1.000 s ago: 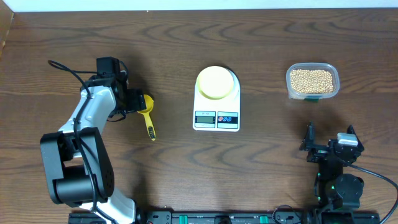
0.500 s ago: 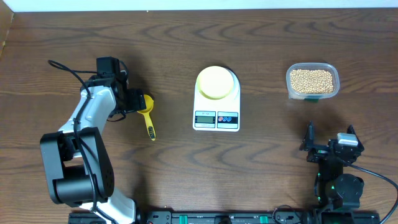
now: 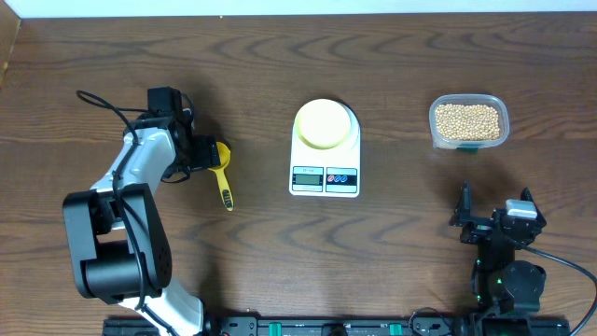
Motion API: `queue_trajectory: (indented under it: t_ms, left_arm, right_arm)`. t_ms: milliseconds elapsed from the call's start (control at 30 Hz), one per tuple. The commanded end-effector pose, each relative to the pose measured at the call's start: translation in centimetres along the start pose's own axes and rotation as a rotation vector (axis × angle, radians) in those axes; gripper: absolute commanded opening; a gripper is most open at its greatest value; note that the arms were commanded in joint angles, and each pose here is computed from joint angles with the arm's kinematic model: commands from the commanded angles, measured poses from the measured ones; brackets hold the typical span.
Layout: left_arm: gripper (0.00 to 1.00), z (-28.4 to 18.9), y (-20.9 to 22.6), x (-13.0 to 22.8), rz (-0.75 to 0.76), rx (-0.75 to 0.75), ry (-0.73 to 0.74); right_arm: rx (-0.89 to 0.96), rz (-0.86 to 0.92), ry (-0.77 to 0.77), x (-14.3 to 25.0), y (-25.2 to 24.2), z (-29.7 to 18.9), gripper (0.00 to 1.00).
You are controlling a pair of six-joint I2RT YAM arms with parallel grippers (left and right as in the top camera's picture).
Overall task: Scoop item into bowl and weigh 50g on scale
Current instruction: 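Close the left gripper on the scoop's cup rim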
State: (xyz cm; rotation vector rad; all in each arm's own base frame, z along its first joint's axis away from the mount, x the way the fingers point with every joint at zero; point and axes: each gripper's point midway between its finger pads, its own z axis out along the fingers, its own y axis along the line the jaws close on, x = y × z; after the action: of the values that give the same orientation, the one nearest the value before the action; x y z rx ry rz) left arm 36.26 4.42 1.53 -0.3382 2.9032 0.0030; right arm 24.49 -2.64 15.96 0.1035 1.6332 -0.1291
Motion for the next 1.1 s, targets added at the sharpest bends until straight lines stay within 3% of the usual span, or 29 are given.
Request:
queue_trajectory:
  t_ms: [0,800,1067]
  left_arm:
    - [0.88,0.18,-0.23,-0.35,0.020,0.007,-0.001]
    - [0.87,0.94,-0.19,-0.01,0.020,0.004,0.020]
    - [0.59,0.94,-0.20,-0.01,0.020,0.005,0.020]
  right_arm:
    - [0.008,-0.007,-0.004,-0.06,-0.08,-0.04,0.99]
    - [0.008,-0.007,-0.003,-0.03,-0.08,-0.04,0.99]
    - [0.008,-0.007,-0.003,-0.03,-0.08,-0.04,0.99]
